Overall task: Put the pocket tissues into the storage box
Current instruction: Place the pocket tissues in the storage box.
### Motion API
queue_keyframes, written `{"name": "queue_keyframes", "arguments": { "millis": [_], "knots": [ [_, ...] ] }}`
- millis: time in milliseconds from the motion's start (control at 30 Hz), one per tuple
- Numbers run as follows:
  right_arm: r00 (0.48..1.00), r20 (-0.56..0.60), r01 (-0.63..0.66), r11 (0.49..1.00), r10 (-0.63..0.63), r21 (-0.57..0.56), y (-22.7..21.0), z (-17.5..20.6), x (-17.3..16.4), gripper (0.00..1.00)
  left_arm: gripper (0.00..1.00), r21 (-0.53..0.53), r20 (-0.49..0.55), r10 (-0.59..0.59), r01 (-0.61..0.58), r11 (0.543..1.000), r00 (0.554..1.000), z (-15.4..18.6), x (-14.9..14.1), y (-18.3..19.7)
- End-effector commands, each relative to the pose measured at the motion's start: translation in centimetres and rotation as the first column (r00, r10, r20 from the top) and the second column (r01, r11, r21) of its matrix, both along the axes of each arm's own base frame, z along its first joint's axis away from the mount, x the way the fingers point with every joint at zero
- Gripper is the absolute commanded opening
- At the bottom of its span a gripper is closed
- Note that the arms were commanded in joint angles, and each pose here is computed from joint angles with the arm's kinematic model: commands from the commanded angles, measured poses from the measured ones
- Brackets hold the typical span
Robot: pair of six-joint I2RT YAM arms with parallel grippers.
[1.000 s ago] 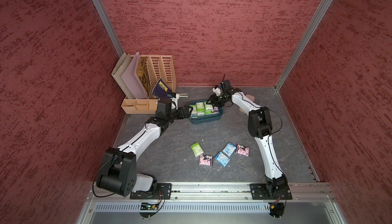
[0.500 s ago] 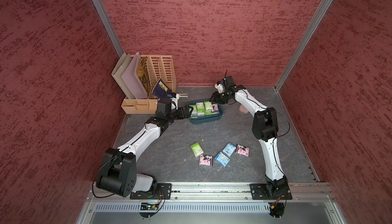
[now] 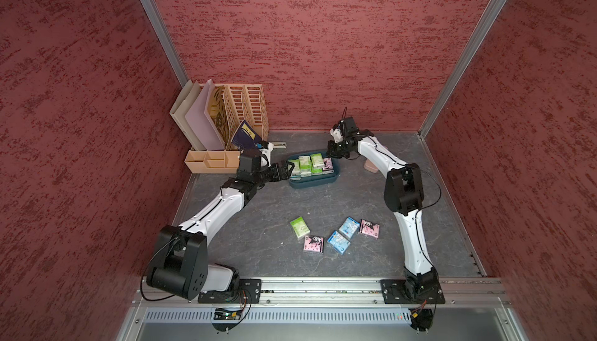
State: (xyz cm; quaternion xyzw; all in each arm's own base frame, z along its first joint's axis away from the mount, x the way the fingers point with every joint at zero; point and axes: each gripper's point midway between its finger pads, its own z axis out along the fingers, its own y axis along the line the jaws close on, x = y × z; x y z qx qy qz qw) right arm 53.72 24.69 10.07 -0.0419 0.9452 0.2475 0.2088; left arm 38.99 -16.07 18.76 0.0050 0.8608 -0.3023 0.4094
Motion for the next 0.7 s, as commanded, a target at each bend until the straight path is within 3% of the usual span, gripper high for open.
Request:
{"name": "queue_keyframes", "arguments": {
  "millis": [0, 667],
  "knots": [
    [1.0, -0.014, -0.006, 0.999, 0.006, -0.031, -0.1, -1.5, 0.2, 0.0, 1.0, -0.018, 0.017, -0.002, 0.003, 1.0, 1.0, 0.7, 0.7, -0.1],
    [0.999, -0.013, -0.051, 0.999, 0.051, 0.019, 3.6, -2.2, -0.1, 0.0, 1.0, -0.015, -0.031, -0.006, 0.005, 1.0, 0.999, -0.7, 0.6, -0.2]
  ]
}}
